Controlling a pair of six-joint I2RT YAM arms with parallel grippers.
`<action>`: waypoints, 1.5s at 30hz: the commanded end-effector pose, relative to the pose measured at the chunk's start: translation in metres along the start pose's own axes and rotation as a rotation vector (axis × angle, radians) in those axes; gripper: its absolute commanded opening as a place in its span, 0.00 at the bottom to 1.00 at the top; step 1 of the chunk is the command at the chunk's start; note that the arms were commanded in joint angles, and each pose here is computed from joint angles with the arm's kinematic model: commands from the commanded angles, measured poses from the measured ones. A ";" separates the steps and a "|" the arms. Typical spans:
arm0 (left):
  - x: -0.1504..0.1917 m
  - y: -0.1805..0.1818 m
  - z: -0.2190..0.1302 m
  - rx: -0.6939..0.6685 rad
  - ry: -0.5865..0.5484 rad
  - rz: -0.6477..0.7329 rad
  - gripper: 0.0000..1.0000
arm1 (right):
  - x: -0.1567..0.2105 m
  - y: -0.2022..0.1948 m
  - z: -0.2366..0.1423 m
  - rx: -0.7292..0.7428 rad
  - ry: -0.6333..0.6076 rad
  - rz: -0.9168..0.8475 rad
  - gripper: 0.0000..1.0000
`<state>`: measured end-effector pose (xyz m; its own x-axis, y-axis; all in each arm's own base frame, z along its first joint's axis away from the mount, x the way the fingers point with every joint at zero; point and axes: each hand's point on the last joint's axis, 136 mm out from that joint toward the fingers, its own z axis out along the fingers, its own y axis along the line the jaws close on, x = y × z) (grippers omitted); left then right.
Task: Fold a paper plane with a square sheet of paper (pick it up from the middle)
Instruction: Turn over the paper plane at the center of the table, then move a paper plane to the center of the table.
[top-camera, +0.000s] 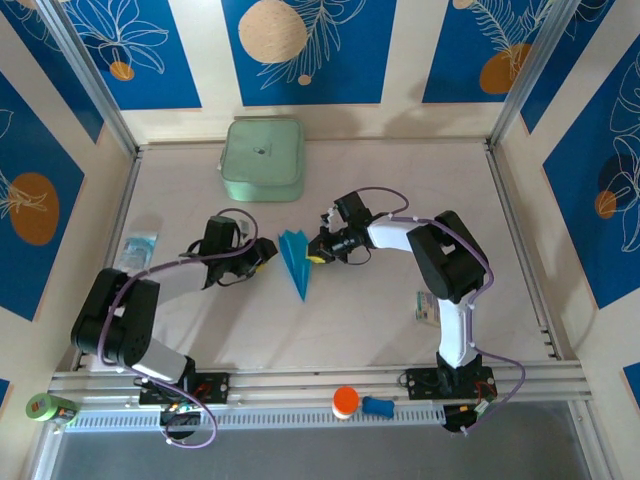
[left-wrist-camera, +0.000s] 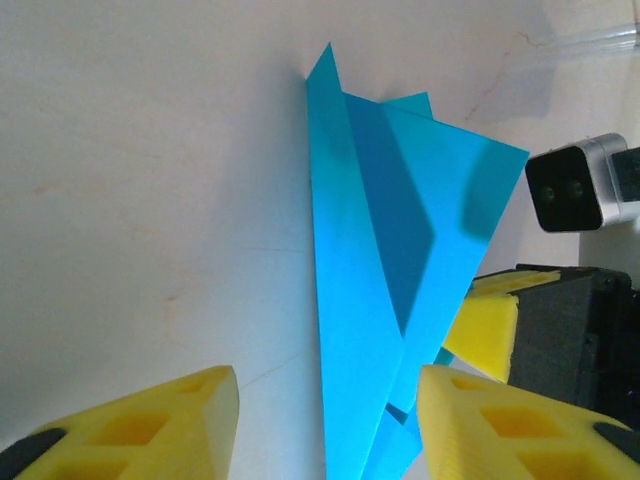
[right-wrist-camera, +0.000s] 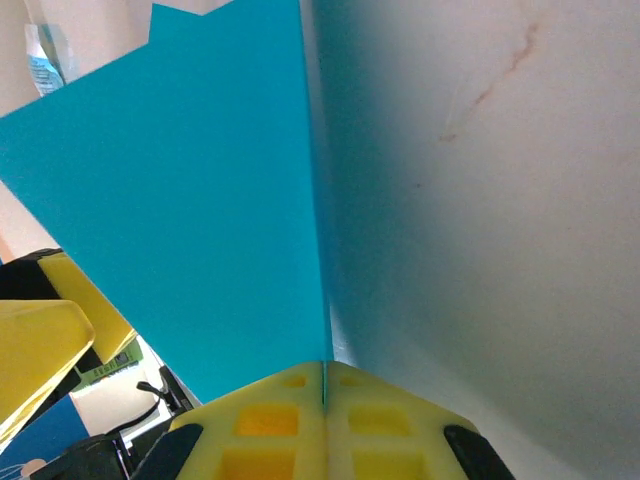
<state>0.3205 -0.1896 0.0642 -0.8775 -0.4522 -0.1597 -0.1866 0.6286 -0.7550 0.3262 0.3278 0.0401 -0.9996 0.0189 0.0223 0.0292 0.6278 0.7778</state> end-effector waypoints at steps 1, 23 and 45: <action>-0.001 -0.020 0.005 0.079 0.023 0.007 0.49 | 0.003 0.003 0.001 -0.024 0.020 -0.021 0.01; 0.007 -0.003 0.028 -0.121 0.097 0.000 0.22 | 0.003 -0.003 0.002 0.029 0.014 -0.023 0.01; 0.010 0.030 0.014 -0.161 -0.038 -0.096 0.00 | 0.006 -0.025 -0.011 0.079 -0.076 0.073 0.01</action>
<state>0.3094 -0.1837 0.0292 -0.8499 -0.5165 -0.1046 -0.3363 0.6843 -0.6470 0.3200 0.3037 0.0202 -0.9940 0.1071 0.0234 0.0915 0.6937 0.7144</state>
